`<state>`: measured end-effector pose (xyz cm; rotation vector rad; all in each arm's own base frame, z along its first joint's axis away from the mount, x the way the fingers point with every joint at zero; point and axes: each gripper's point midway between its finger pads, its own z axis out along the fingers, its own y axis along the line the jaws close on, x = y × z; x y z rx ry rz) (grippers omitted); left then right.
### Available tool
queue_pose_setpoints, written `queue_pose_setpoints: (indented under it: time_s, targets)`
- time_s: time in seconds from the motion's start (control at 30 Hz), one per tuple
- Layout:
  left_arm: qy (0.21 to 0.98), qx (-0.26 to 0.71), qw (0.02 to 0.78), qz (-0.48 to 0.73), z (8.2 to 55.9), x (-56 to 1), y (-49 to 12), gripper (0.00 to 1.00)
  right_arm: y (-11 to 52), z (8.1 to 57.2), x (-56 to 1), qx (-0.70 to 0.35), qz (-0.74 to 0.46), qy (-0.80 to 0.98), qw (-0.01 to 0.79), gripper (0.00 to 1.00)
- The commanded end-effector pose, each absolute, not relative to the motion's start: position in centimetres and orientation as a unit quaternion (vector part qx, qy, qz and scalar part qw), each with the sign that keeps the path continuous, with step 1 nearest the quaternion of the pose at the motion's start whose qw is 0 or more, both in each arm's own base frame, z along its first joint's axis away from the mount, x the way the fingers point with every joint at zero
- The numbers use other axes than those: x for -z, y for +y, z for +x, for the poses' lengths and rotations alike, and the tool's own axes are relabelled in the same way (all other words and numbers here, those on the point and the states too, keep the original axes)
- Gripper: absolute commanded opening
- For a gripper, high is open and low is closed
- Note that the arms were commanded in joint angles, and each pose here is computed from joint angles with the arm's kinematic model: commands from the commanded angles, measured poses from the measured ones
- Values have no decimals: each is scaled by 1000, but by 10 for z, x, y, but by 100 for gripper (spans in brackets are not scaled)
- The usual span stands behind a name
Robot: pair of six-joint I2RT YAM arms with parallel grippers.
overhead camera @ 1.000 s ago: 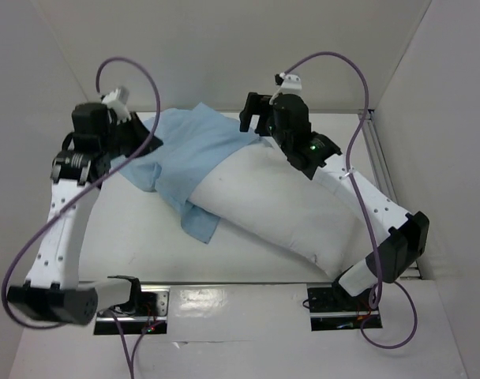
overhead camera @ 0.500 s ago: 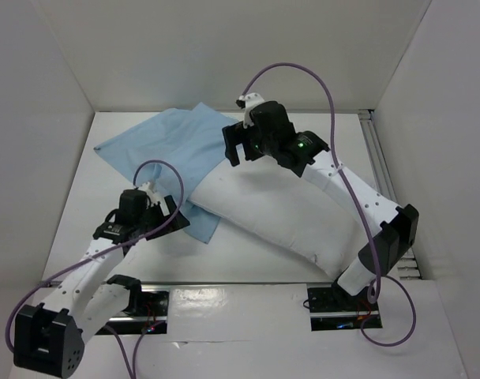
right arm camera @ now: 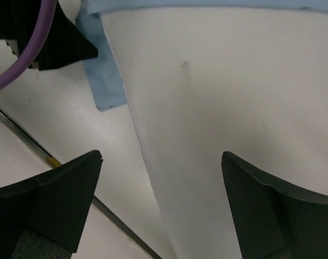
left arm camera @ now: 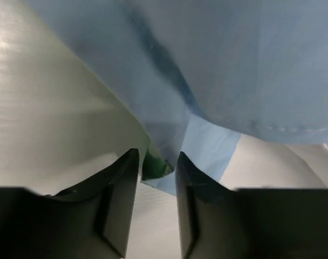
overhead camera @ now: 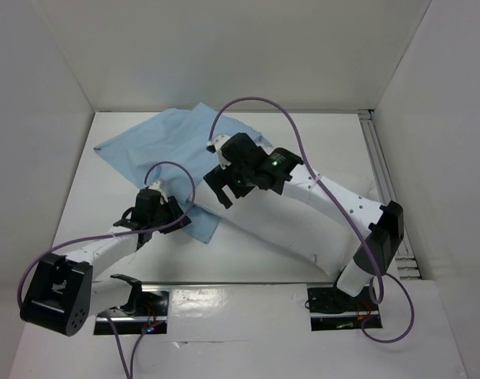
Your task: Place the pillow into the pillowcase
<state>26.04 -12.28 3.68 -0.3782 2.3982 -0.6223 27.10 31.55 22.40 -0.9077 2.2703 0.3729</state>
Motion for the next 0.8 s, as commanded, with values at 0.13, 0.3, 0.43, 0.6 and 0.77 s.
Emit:
queue_pose_setpoints:
  time_s: [0.13, 0.3, 0.43, 0.6, 0.77]
  targets:
    - [887, 244, 362, -153, 288, -55, -126, 0, 324, 282, -185, -100, -345, 870, 339, 99]
    - [881, 245, 374, -153, 290, -66, -125, 0, 343, 308, -163, -85, -325, 870, 362, 90]
    - [872, 267, 387, -137, 286, -80, -131, 0, 352, 328, -161, -67, -292, 876, 378, 8]
    - [821, 363, 428, -104, 309, -155, -164, 0, 351, 392, -250, -82, -185, 855, 478, 0]
    - [746, 493, 448, 6, 343, -295, -228, 0, 323, 451, -365, -83, -90, 803, 583, 0]
